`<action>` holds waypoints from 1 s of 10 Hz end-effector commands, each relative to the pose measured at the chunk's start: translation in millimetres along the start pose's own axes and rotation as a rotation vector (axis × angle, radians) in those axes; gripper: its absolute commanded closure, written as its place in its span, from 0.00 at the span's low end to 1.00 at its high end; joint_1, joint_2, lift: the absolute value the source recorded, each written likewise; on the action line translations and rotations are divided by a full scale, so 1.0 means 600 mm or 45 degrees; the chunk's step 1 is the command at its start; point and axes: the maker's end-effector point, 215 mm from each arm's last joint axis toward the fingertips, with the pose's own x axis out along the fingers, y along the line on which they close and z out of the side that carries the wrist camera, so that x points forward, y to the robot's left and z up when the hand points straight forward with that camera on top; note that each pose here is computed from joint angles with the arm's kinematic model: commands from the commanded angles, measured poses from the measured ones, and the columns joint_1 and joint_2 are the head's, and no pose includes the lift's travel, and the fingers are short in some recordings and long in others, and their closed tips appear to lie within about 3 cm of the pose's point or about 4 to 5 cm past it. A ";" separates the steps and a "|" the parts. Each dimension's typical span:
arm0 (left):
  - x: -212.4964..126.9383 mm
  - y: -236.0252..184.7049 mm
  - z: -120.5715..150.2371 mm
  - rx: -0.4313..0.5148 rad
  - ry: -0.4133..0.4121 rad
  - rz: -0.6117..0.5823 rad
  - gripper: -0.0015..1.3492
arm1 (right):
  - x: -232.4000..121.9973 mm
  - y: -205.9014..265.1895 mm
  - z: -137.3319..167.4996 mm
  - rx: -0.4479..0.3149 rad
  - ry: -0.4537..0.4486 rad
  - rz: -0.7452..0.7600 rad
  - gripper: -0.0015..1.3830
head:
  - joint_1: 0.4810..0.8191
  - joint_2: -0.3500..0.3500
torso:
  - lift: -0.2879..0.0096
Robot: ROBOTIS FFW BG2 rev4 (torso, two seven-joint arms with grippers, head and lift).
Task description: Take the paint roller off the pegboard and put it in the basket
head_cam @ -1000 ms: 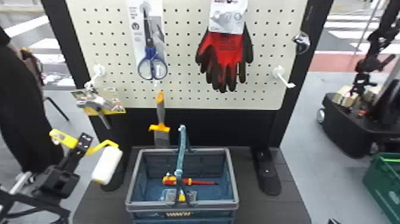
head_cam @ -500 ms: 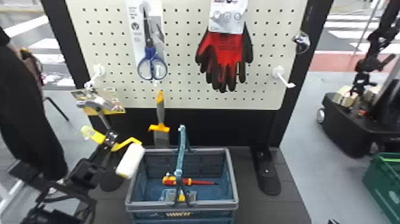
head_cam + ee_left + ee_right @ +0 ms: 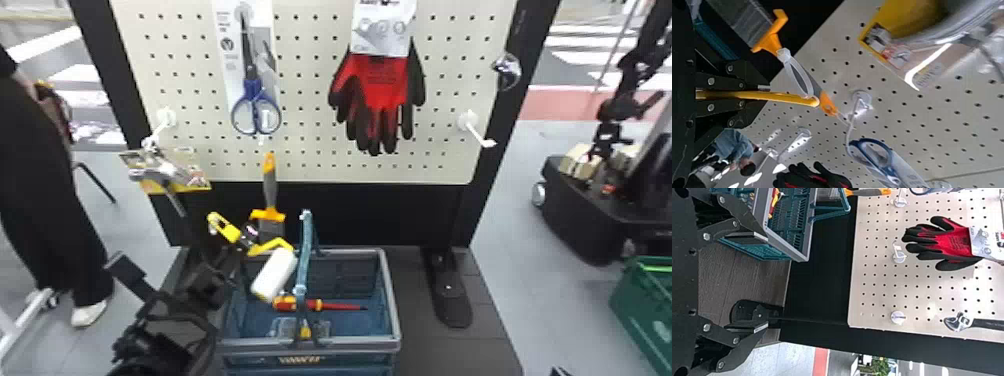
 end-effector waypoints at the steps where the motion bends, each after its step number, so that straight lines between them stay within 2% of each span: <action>1: 0.015 0.006 -0.046 -0.034 0.059 0.001 0.90 | 0.000 0.000 0.000 0.003 -0.001 -0.001 0.36 | 0.20 0.50 | 0.63; 4: 0.023 0.006 -0.098 -0.080 0.126 -0.023 0.90 | 0.001 -0.001 0.002 0.004 -0.007 -0.001 0.36 | 0.20 0.50 | 0.63; 7: 0.034 -0.002 -0.122 -0.101 0.161 -0.051 0.88 | 0.002 0.000 0.001 0.008 -0.007 0.002 0.36 | 0.20 0.50 | 0.63; 8: 0.036 0.000 -0.115 -0.086 0.150 -0.051 0.65 | 0.002 -0.001 0.001 0.007 -0.006 0.001 0.36 | 0.20 0.50 | 0.63; 9: 0.036 0.001 -0.115 -0.076 0.157 -0.048 0.30 | 0.002 -0.001 0.001 0.007 -0.006 0.001 0.36 | 0.20 0.50 | 0.63; 10: 0.042 -0.004 -0.116 -0.056 0.173 -0.064 0.01 | 0.002 0.000 0.001 0.009 -0.007 0.003 0.36 | 0.20 0.50 | 0.63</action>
